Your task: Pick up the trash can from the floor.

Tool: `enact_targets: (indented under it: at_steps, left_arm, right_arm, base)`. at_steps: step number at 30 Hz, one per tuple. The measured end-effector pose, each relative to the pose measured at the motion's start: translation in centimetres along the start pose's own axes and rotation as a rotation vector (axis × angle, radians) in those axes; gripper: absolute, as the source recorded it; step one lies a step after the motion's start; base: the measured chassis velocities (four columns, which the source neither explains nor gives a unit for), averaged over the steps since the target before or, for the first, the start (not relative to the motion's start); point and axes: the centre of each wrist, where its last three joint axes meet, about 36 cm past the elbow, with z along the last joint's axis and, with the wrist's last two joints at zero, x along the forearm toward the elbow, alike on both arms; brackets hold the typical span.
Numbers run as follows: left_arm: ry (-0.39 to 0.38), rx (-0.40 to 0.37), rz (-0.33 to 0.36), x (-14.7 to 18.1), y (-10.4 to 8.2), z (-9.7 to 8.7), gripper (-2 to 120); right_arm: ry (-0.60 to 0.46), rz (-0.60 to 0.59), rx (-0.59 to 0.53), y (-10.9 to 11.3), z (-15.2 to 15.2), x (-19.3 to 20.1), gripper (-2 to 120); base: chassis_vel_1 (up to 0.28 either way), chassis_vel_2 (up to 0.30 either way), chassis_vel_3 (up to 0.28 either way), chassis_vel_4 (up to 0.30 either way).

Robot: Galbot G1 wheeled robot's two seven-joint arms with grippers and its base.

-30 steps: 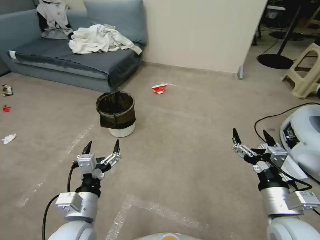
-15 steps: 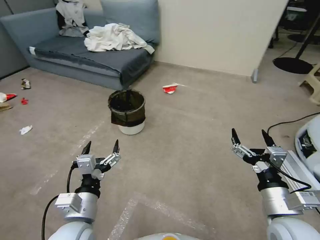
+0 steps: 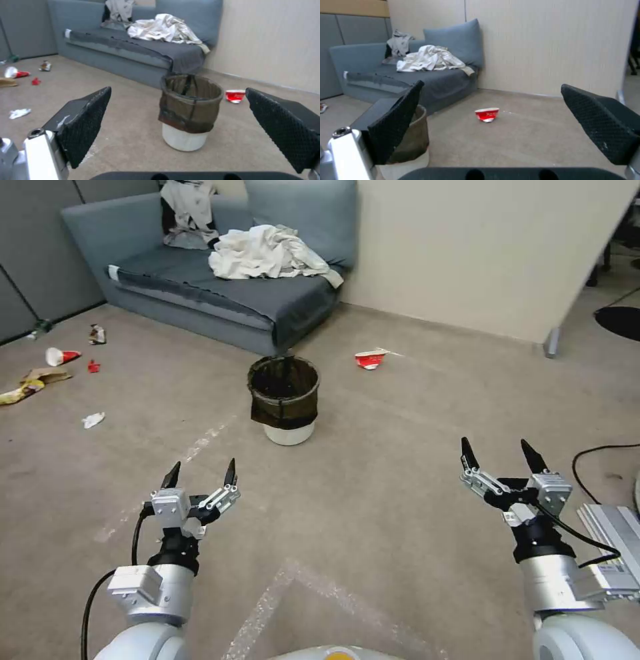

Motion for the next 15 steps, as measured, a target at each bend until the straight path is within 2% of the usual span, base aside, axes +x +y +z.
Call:
enact_targets:
  at_steps: [15]
  left_arm:
    - [-0.024,-0.026,-0.025,-0.07,0.32,0.47,100]
  right_arm:
    - [-0.032,-0.044,-0.004,-0.31,0.86,0.04,100]
  base:
    - [0.012,0.013,0.01,0.012]
